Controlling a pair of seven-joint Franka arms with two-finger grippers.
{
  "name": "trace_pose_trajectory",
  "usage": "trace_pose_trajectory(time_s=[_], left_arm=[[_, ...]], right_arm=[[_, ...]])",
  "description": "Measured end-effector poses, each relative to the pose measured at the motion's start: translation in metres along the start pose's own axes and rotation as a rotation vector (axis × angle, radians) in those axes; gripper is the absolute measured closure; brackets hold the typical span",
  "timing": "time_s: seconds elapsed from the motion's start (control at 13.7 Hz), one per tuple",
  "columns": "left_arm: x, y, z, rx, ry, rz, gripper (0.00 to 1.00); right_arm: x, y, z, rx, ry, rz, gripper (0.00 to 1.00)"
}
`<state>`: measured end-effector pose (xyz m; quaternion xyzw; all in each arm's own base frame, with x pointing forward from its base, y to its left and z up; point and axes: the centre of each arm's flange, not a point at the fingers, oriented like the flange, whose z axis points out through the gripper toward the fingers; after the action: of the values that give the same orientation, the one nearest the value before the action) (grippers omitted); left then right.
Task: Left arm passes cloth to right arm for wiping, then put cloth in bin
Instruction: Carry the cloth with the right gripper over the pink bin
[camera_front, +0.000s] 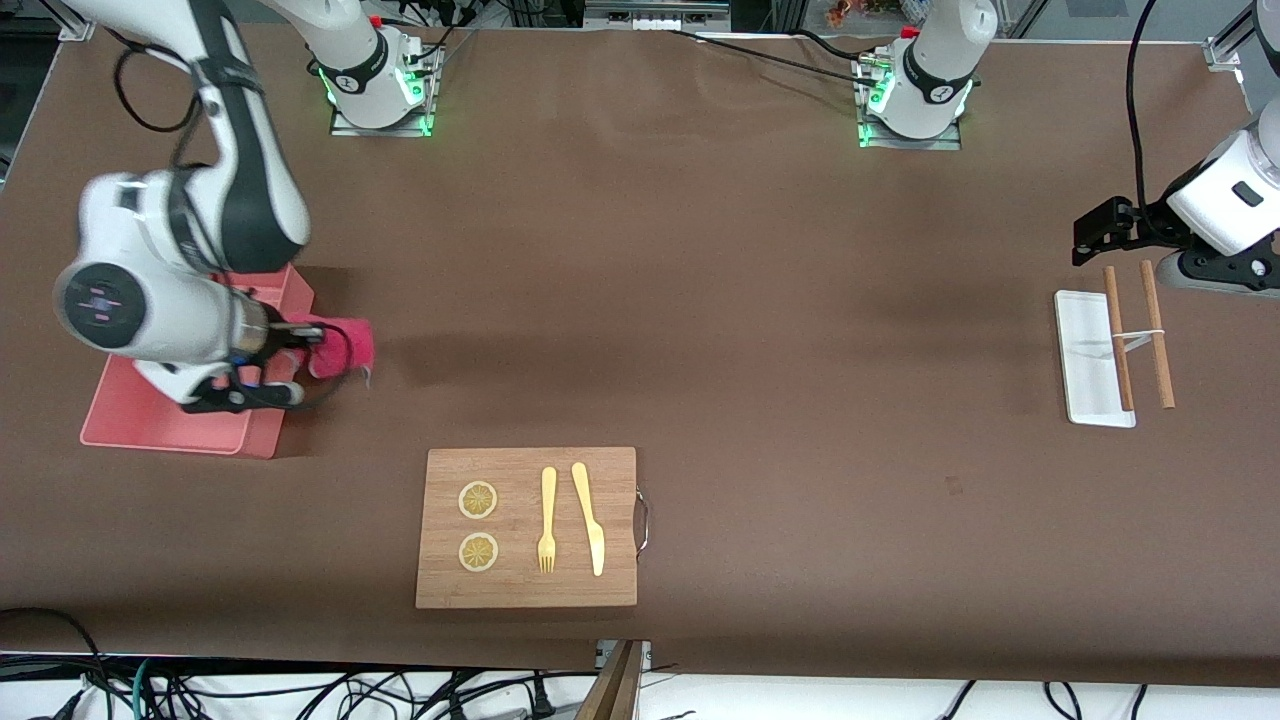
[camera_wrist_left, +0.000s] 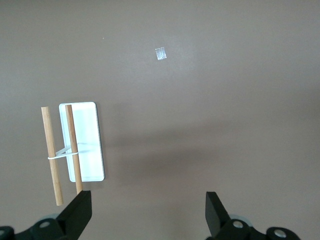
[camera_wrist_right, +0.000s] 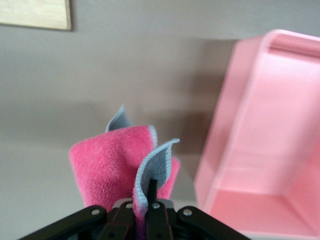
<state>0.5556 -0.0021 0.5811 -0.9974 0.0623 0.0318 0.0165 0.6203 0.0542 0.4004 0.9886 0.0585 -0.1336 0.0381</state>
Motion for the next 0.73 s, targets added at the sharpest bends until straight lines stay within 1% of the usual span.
trace_pose_trajectory(time_s=[0.15, 0.29, 0.44, 0.58, 0.66, 0.73], left_arm=[[0.0, 0.0, -0.001, 0.0, 0.002, 0.001, 0.0], [0.0, 0.001, -0.002, 0.0, 0.003, 0.002, 0.0], [0.0, 0.001, -0.002, 0.001, 0.003, 0.002, 0.0], [0.0, 0.001, -0.002, 0.001, 0.003, 0.002, 0.0], [0.0, 0.001, -0.002, 0.001, 0.004, 0.002, 0.0], [0.0, 0.001, -0.002, 0.001, 0.004, 0.002, 0.0]], right_arm=[[-0.013, 0.041, -0.023, 0.008, -0.023, -0.049, 0.98], [-0.023, 0.082, -0.032, 0.014, -0.028, -0.098, 0.98], [-0.032, 0.124, -0.028, 0.023, -0.037, -0.15, 0.98], [-0.04, 0.162, -0.016, 0.042, -0.052, -0.168, 0.98], [-0.042, 0.176, -0.008, 0.044, -0.065, -0.172, 0.98], [-0.042, 0.185, 0.002, 0.034, -0.081, -0.176, 0.98]])
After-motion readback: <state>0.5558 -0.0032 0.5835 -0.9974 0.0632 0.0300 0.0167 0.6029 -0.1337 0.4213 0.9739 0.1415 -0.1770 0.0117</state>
